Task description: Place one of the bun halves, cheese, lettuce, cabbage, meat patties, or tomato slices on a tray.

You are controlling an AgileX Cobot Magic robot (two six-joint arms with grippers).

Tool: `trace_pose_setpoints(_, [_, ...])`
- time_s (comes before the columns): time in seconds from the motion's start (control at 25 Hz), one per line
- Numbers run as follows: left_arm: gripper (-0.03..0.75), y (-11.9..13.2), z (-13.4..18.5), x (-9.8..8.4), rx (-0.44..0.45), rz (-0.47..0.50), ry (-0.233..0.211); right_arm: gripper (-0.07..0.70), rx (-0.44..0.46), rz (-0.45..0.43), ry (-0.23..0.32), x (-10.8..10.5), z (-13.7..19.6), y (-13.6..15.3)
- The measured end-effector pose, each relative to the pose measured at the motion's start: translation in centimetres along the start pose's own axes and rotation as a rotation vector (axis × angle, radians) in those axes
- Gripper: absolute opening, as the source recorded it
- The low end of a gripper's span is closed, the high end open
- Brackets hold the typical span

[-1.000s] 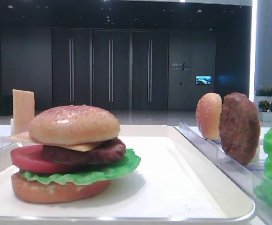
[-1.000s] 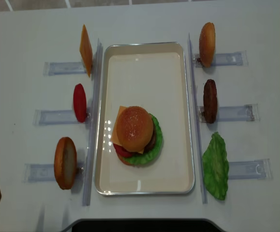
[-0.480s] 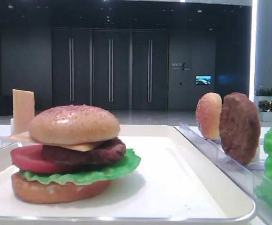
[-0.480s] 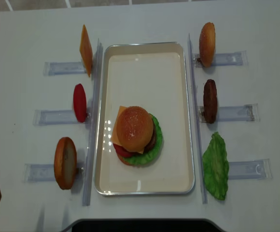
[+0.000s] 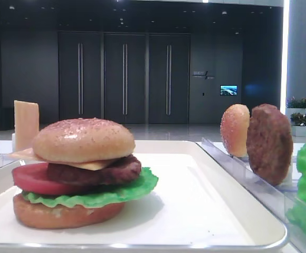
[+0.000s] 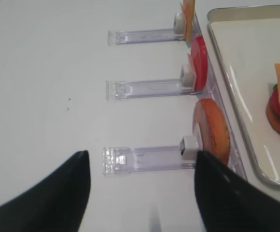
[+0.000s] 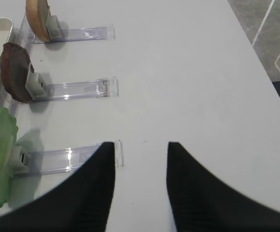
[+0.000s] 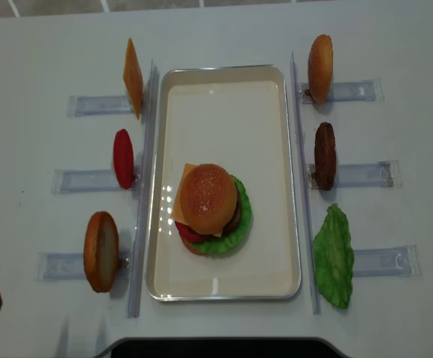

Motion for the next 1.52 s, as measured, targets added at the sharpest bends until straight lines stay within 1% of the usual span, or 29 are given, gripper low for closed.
trace_pose_setpoints(0.32, [0.517, 0.00, 0.00, 0.00, 0.000, 0.000, 0.000, 0.245, 0.008, -0.030, -0.020, 0.15, 0.12, -0.02])
trace_pose_setpoints(0.48, [0.517, 0.00, 0.00, 0.00, 0.000, 0.000, 0.000, 0.245, 0.004, -0.030, -0.022, 0.13, 0.05, -0.02])
trace_pose_setpoints(0.6, [0.517, 0.00, 0.00, 0.00, 0.000, 0.000, 0.000, 0.245, -0.009, -0.028, -0.019, 0.07, -0.08, 0.29])
trace_pose_setpoints(0.72, [0.517, 0.00, 0.00, 0.00, 0.000, 0.000, 0.000, 0.245, -0.016, -0.027, 0.001, -0.01, -0.03, 0.84])
trace_pose_setpoints(0.8, [0.517, 0.00, 0.00, 0.00, 0.000, 0.000, 0.000, 0.245, -0.022, -0.027, 0.003, -0.02, -0.12, 0.85])
trace_pose_setpoints(1.52, [0.517, 0.00, 0.00, 0.00, 0.000, 0.000, 0.000, 0.245, -0.030, -0.020, 0.002, -0.13, -0.24, 0.85])
Point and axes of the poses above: a point on each arm's last joint axis where the gripper is mounted, y pointing out along that axis toward the gripper, x along the wrist's bending axis when the last joint is at zero, z = x × y, the point moved 7 cm from there along y, pointing out along that axis toward the gripper, and after that the axes turned 10 degrees about y, right-handed, at the moved point
